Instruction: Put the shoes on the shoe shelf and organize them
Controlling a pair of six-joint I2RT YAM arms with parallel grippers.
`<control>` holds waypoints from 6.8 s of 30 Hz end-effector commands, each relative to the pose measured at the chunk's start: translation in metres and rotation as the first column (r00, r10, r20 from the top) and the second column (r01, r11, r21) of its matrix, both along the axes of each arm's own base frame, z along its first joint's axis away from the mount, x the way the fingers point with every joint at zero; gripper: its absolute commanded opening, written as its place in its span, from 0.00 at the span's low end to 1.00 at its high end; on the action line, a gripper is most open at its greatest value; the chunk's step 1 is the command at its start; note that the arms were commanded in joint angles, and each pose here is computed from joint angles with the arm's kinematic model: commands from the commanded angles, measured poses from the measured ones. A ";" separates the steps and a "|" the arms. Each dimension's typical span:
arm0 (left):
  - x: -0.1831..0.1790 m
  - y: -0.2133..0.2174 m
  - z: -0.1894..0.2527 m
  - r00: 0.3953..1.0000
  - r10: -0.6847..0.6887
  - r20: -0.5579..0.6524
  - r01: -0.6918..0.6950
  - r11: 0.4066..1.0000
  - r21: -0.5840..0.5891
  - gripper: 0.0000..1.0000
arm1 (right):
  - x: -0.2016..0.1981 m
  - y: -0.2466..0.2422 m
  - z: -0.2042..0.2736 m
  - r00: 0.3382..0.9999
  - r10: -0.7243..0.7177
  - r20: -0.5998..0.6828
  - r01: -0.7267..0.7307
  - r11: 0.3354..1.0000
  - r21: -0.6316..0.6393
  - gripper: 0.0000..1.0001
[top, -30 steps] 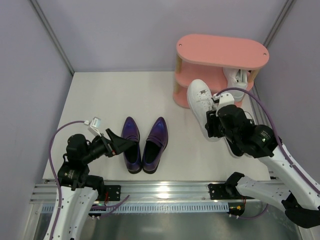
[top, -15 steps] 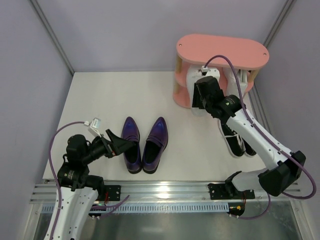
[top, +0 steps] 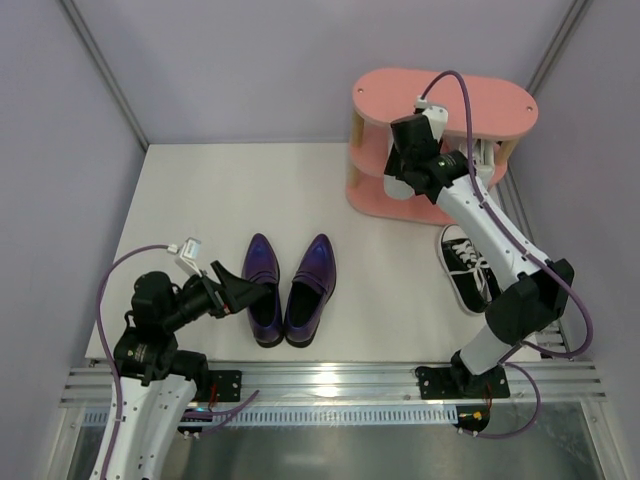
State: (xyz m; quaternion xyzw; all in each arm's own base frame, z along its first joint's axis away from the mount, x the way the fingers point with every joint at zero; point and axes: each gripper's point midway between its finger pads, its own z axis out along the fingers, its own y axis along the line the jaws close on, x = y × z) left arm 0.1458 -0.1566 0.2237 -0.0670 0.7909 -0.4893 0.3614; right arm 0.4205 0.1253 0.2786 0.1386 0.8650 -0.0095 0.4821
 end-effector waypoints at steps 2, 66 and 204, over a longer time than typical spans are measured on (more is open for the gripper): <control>-0.006 -0.001 0.004 0.999 -0.027 0.029 0.027 1.000 0.013 1.00 | 0.022 -0.025 0.062 0.969 -0.122 0.214 0.105 0.991 0.088 0.04; 0.254 -0.181 0.097 0.982 -0.016 0.190 -0.017 0.985 0.170 0.00 | -0.044 -0.227 0.027 0.897 -0.227 0.379 -0.021 0.835 0.550 0.04; 0.305 -0.391 0.011 0.982 -0.148 0.114 0.161 0.980 -0.114 0.00 | -0.048 -0.143 -0.092 0.998 -0.045 0.032 0.024 0.879 0.477 0.04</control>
